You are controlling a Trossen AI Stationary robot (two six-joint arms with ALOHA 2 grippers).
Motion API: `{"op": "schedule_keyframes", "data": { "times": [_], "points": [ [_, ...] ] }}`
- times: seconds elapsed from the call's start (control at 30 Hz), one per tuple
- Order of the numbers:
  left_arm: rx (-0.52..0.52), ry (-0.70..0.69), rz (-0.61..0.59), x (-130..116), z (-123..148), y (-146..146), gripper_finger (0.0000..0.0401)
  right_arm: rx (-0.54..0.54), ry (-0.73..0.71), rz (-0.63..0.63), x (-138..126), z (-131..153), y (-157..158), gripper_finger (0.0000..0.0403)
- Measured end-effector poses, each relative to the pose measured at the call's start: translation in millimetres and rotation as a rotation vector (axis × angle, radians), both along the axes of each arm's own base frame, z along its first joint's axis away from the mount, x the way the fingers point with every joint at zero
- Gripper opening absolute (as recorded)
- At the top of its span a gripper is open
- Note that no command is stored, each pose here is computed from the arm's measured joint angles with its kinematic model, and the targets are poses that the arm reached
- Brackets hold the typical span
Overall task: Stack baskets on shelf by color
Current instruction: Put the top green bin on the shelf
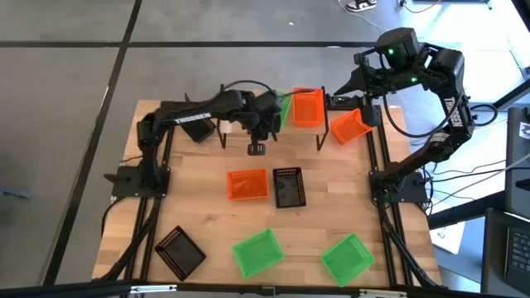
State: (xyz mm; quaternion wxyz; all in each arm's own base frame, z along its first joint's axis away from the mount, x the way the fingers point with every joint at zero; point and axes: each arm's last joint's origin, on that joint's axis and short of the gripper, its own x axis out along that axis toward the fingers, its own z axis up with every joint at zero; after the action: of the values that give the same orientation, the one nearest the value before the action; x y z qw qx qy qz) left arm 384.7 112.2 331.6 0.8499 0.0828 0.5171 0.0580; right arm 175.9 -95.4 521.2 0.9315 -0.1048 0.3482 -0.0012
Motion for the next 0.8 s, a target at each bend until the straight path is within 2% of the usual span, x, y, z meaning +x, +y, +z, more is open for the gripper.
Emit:
{"op": "schedule_keyframes", "data": {
  "times": [0.23, 0.8],
  "points": [
    [0.059, 0.019, -0.049, 12, -15, 9, 0.0, 0.006, -0.003, 0.005, 0, 0, 0, 0.0122],
    [0.126, -0.159, -0.015, 19, -4, 36, 0.0, 0.005, -0.003, 0.006, 0, 0, 0, 0.0122]
  ]
}}
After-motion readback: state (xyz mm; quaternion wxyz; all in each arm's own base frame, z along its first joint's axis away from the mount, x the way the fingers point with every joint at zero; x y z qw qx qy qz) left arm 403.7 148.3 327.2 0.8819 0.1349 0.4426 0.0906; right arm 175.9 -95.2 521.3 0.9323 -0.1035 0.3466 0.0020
